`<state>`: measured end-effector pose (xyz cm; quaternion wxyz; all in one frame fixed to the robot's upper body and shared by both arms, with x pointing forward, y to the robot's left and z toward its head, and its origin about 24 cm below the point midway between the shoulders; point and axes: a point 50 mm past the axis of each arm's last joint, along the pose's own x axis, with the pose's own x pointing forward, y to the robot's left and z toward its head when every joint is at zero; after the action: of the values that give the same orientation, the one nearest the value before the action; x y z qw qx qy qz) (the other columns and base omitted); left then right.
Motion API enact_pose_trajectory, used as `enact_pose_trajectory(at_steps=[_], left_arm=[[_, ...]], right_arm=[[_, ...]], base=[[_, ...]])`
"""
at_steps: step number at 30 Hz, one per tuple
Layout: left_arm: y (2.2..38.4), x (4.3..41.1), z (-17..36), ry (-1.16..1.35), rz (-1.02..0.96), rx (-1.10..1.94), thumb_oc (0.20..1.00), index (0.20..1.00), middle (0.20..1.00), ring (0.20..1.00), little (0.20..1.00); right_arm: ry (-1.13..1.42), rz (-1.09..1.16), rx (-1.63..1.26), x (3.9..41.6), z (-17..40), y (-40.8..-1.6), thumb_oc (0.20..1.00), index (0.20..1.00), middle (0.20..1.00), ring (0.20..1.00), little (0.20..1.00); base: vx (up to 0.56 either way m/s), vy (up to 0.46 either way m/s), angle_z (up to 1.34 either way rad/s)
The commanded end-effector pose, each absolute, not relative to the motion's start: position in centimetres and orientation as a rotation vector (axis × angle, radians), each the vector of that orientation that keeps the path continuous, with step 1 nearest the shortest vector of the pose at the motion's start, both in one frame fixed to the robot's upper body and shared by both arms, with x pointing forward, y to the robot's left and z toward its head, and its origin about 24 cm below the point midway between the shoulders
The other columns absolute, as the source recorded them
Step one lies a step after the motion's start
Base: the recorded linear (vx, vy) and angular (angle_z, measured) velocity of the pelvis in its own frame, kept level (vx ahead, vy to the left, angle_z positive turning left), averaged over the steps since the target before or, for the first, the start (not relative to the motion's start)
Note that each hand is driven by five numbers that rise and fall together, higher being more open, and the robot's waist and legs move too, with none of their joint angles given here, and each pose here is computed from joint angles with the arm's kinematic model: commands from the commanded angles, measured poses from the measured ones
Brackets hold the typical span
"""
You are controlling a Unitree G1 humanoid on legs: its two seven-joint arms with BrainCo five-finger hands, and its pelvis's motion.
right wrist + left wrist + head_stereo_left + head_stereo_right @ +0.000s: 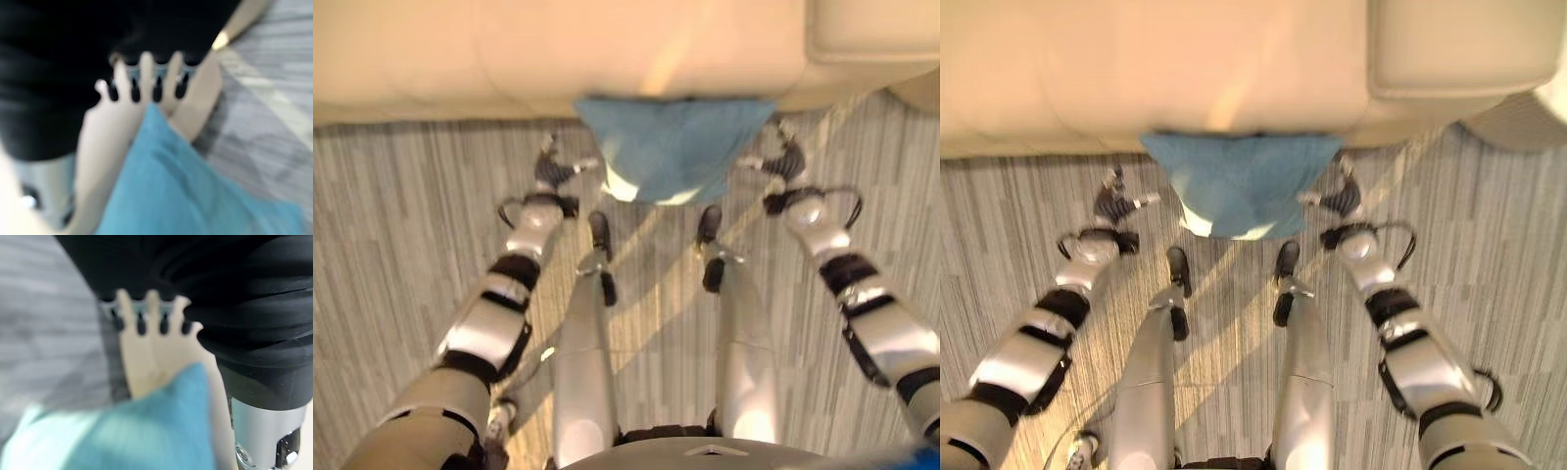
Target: Pick up all the scattered cushions and arrange them neatly on the sofa.
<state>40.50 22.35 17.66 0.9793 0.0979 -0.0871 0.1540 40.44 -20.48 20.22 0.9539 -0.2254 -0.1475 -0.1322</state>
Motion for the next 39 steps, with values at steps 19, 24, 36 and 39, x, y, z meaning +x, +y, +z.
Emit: enact_pose_trajectory(at_steps=[19, 24, 36, 39], left_arm=[[21.1, 41.1, 20.5, -0.237, 0.281, 0.111, 1.000, 1.000, 1.000, 1.000, 1.000], [19.8, 41.5, 22.7, -0.286, 0.249, 0.144, 1.000, 1.000, 1.000, 1.000, 1.000], [13.7, 41.9, 24.2, -0.329, 0.105, 0.016, 1.000, 1.000, 1.000, 1.000, 1.000], [13.0, 41.9, 24.3, -0.330, 0.089, -0.012, 1.000, 1.000, 1.000, 1.000, 1.000]], right_arm=[[-0.266, -0.322, -0.445, 40.5, 20.1, -21.7, 1.000, 1.000, 1.000, 1.000, 1.000], [-0.304, -0.285, -0.474, 40.9, 21.6, -20.5, 1.000, 1.000, 1.000, 1.000, 1.000], [-0.409, -0.017, -0.412, 41.5, 24.3, -12.0, 1.000, 1.000, 1.000, 1.000, 1.000], [-0.414, 0.040, -0.352, 41.3, 24.3, -10.3, 1.000, 1.000, 1.000, 1.000, 1.000]], base=[[0.05, -0.025, -0.01], [0.04, -0.015, -0.05], [0.00, -0.009, -0.02], [0.00, 0.000, 0.00]])
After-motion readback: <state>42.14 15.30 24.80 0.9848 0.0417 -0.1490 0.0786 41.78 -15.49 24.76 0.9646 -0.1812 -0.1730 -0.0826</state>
